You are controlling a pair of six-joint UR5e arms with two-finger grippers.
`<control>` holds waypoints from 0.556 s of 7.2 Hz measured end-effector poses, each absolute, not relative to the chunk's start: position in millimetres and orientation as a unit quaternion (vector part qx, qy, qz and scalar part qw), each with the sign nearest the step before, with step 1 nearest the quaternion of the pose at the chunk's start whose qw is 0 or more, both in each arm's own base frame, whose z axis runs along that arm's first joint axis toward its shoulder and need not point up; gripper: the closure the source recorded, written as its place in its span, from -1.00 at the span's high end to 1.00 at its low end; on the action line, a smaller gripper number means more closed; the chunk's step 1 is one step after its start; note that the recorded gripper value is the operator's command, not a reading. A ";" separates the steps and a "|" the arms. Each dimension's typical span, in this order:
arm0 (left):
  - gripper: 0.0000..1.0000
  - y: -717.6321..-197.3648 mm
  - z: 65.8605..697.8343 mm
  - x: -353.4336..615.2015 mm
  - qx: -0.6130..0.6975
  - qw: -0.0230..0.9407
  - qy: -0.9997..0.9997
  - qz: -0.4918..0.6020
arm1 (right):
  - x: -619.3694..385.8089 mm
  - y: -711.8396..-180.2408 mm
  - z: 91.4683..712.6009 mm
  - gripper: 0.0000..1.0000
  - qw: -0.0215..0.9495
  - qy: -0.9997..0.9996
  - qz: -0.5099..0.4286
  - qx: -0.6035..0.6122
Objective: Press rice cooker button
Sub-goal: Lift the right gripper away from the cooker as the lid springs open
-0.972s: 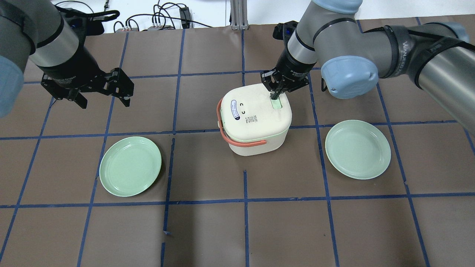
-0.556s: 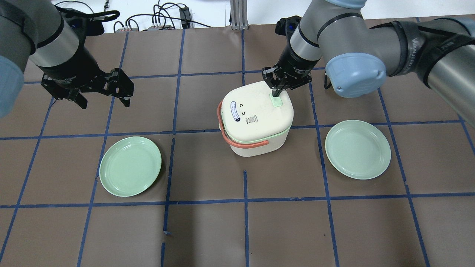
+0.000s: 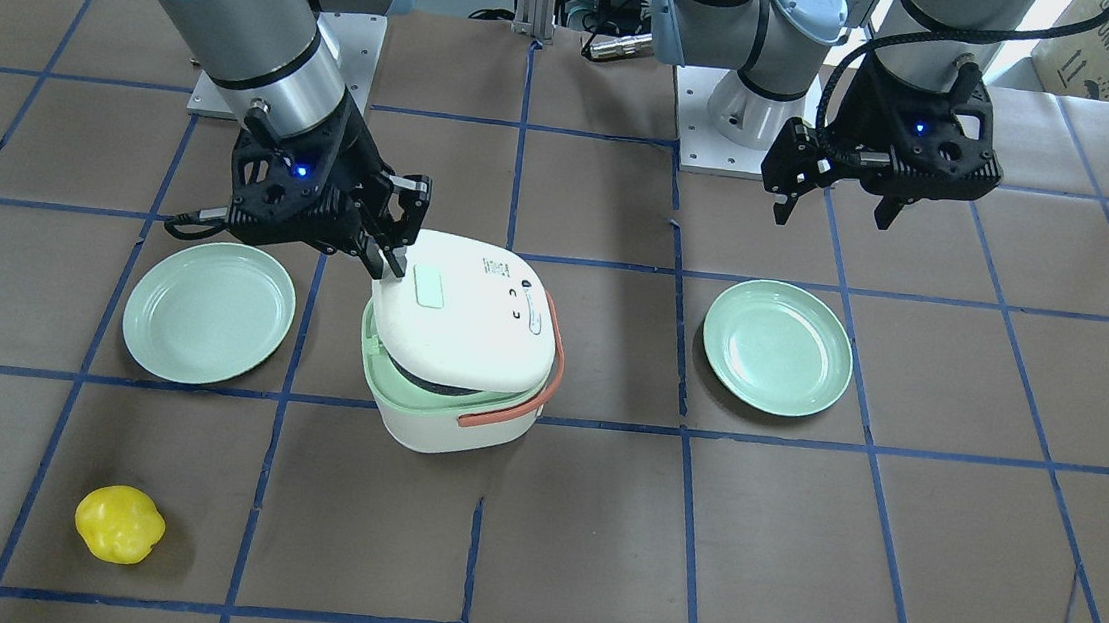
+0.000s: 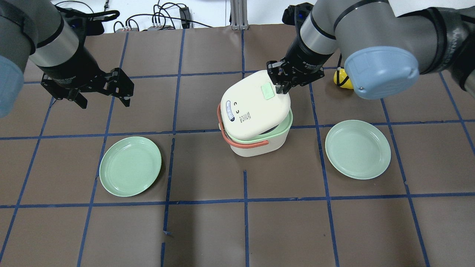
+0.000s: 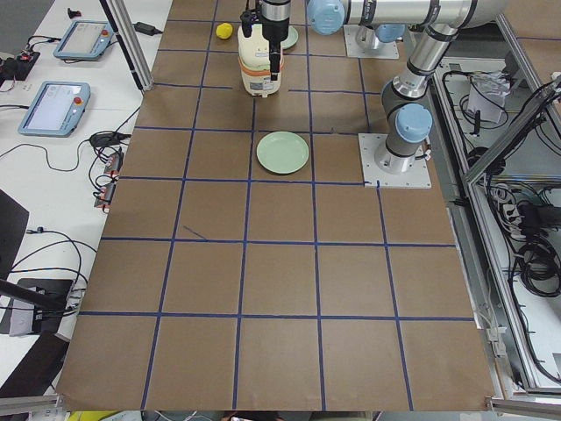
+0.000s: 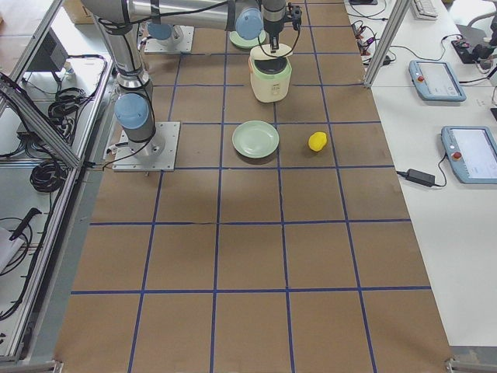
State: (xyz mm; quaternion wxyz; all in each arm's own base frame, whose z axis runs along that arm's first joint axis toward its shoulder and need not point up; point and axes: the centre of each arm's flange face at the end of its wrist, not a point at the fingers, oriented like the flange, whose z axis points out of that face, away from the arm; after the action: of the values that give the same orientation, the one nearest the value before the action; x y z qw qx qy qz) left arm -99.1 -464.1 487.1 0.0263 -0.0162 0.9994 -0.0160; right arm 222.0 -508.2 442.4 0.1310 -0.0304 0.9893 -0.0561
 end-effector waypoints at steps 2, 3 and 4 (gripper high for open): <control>1.00 -464.1 487.1 -99.1 -0.016 0.026 0.999 -0.016 | 190.9 -500.3 469.9 0.99 0.104 0.991 -0.085 -0.009; 1.00 -464.1 487.1 -99.1 -0.016 0.026 0.999 -0.016 | 167.0 -498.0 482.0 0.99 0.077 0.992 -0.100 0.007; 1.00 -464.1 487.1 -99.1 -0.016 0.026 0.999 -0.016 | 146.3 -494.1 492.3 0.99 0.052 0.992 -0.112 0.023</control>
State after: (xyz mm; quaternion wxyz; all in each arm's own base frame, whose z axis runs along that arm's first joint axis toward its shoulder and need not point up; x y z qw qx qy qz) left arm -99.1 -464.1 487.1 0.0263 -0.0162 0.9994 -0.0159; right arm 146.3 -494.1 492.3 0.0518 0.0231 0.9921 -0.1116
